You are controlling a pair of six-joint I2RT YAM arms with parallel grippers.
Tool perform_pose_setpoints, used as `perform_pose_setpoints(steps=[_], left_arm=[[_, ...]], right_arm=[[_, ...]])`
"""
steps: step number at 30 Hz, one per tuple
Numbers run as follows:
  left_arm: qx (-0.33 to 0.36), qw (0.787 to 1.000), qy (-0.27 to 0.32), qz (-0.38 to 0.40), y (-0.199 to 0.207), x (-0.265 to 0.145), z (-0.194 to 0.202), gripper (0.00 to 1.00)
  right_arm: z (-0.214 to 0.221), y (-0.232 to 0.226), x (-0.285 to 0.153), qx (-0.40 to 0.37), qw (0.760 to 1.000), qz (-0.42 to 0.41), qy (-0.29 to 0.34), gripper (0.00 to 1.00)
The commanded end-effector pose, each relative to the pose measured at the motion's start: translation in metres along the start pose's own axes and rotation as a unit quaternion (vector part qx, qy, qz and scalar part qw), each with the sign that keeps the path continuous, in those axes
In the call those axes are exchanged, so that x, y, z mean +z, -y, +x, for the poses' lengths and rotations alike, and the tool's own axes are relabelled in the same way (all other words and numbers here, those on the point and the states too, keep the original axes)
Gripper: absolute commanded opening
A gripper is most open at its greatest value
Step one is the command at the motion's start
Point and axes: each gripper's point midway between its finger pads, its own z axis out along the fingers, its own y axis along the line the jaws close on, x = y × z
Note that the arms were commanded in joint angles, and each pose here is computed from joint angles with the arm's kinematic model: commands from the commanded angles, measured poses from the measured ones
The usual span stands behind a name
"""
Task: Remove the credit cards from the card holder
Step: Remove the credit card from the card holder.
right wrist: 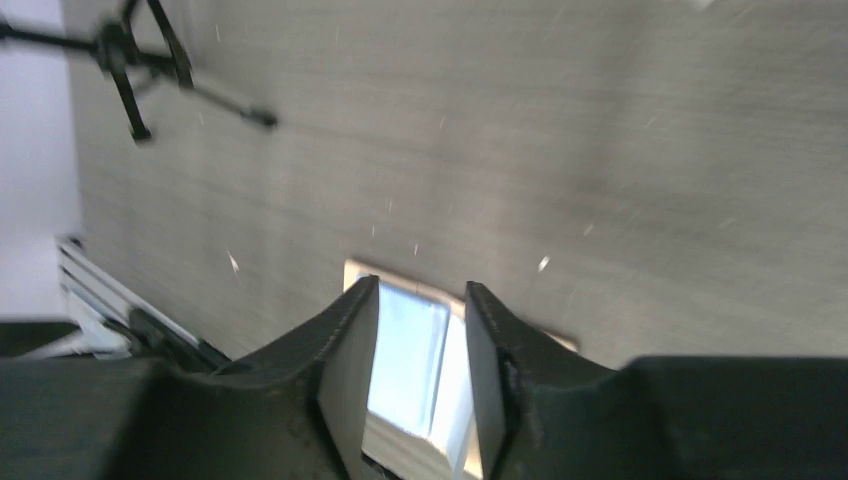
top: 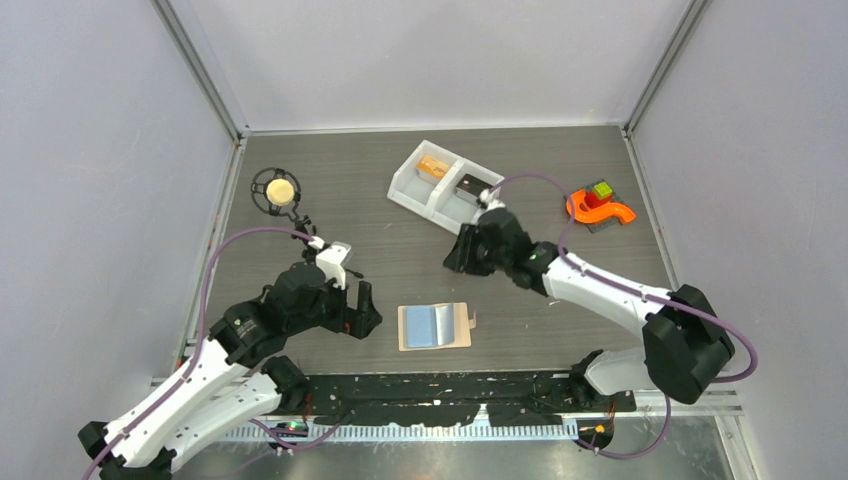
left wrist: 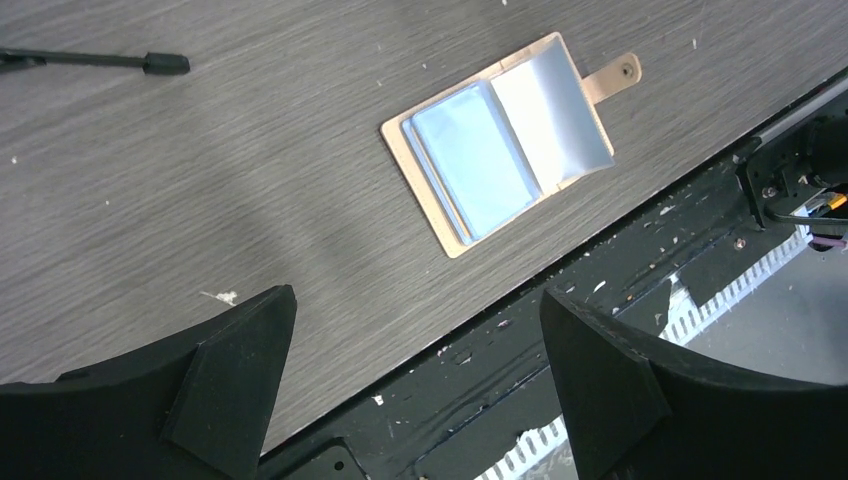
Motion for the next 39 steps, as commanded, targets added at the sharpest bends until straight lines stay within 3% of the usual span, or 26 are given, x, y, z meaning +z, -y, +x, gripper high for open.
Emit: perform_pose_setpoints(steps=[1,9,17,27,39], left_arm=[[-0.017,0.999,0.027,0.012,0.005,0.002,-0.01,0.96],[-0.013,0.996,0.088,-0.026,-0.012,-0.017,-0.024,0.99],[-0.024,0.993,0.108,-0.028,-0.016,-0.021,-0.024,0.99],[-0.026,0.994,0.109,-0.019,-0.013,-0.019,-0.023,0.99],[-0.03,0.992,0.119,-0.017,-0.014,-0.023,-0.024,0.99]], right_arm=[[0.032,-0.032,-0.007,-0.036,0.999,-0.013,0.014,0.48],[0.087,-0.059,0.002,-0.093,0.995,0.021,-0.04,0.67],[0.117,-0.054,0.024,-0.115,0.986,0.097,-0.074,0.76],[0.135,-0.046,0.037,-0.142,0.975,0.145,-0.087,0.81],[0.146,-0.025,0.048,-0.154,0.968,0.176,-0.091,0.76]])
